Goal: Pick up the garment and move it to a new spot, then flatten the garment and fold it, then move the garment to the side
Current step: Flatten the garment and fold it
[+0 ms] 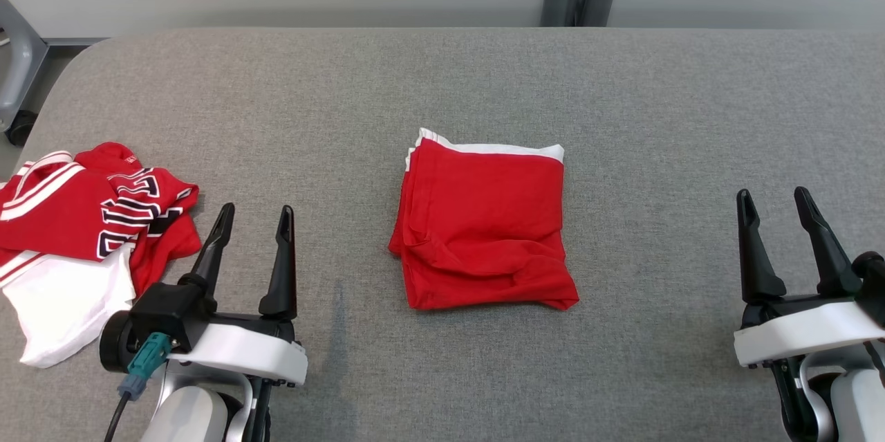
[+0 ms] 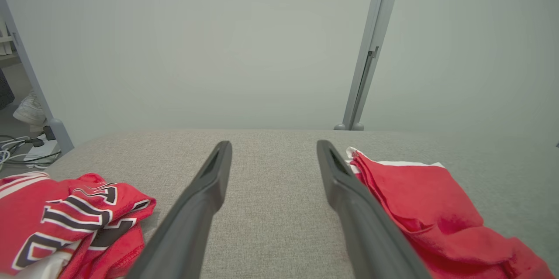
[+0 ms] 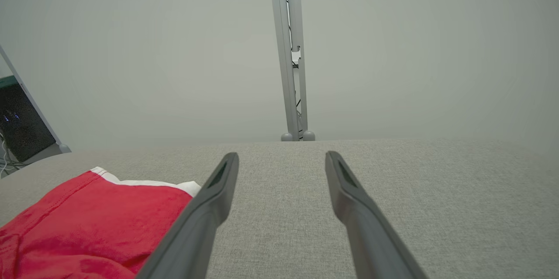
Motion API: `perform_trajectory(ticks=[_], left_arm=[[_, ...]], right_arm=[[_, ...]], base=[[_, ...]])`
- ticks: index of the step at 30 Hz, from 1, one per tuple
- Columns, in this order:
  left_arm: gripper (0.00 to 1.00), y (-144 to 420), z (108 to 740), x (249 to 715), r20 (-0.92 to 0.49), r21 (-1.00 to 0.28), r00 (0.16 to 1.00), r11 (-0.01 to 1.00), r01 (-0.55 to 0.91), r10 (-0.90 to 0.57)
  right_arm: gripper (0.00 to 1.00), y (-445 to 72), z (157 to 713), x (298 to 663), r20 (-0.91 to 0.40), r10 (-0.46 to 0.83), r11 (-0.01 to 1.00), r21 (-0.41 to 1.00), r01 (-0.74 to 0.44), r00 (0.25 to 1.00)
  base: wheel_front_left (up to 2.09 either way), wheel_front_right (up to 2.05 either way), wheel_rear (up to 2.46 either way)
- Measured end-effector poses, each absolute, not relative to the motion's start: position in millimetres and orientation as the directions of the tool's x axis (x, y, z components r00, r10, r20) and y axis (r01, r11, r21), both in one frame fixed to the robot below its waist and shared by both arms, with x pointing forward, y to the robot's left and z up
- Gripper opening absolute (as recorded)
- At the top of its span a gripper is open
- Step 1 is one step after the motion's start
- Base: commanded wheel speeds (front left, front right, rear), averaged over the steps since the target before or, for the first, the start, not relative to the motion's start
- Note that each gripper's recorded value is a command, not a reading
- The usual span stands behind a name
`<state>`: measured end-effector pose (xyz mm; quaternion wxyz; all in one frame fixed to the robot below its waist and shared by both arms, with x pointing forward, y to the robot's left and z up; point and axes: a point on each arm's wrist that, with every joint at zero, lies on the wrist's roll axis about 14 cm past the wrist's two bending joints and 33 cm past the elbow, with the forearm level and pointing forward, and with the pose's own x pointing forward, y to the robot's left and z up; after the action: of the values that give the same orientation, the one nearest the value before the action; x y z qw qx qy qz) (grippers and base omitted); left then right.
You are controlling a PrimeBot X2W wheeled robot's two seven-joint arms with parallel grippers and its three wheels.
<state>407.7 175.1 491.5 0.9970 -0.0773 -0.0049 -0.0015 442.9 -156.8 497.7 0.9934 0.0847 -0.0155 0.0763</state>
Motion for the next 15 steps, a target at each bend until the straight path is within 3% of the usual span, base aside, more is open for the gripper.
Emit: perform_trajectory(ticks=[15], left_arm=[[1.0,172.0,493.8,406.0,0.007,-0.148,1.0,0.989,0.013,-0.012]], right_arm=[[1.0,-160.7,494.3,438.1,0.014,0.13,0.98,0.151,-0.13,0.991]], base=[[0.0,0.0,0.0]])
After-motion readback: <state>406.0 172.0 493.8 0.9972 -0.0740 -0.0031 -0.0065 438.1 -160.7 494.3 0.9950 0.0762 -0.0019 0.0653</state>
